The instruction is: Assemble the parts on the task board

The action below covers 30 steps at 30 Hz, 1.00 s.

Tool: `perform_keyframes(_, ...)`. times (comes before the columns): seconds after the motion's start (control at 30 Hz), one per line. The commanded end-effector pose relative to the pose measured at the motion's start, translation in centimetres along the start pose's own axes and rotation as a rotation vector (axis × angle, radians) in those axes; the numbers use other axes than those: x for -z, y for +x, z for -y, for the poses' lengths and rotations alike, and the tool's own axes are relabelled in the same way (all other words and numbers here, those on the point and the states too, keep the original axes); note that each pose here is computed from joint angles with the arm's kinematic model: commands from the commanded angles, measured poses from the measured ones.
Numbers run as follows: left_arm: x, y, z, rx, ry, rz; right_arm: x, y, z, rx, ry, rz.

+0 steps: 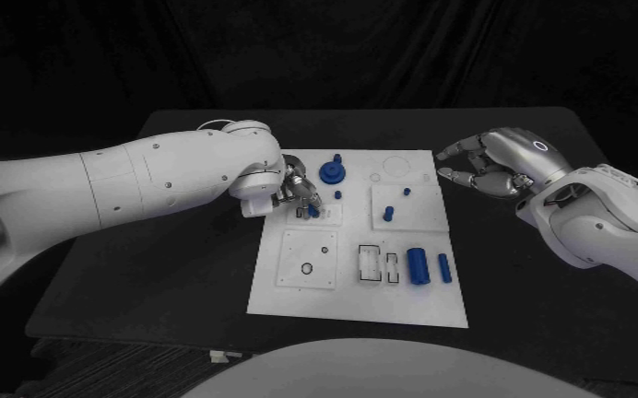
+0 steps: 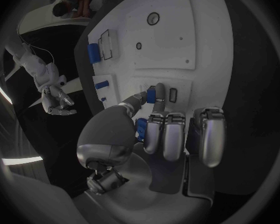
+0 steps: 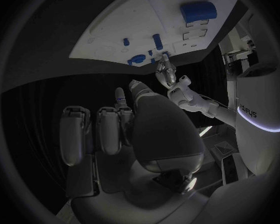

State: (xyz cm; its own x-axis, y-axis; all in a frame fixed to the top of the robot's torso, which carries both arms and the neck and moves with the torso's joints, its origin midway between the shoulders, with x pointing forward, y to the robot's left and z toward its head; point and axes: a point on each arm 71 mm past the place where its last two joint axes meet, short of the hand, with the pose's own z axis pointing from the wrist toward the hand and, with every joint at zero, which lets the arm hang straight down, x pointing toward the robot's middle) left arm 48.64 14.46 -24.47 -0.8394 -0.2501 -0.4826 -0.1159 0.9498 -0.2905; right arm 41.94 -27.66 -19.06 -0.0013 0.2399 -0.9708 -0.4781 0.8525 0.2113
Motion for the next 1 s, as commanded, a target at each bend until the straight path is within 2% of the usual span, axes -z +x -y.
perform_keyframes(0.03, -0.07, 0.17, 0.11, 0.009, 0.014, -0.005, 0.10, 0.10, 0.13, 0.002, 0.017, -0.009)
perform_keyframes(1.0, -0.19, 0.47, -0.05, -0.012, 0.002, -0.034, 0.04, 0.28, 0.16, 0.002, 0.022, -0.018)
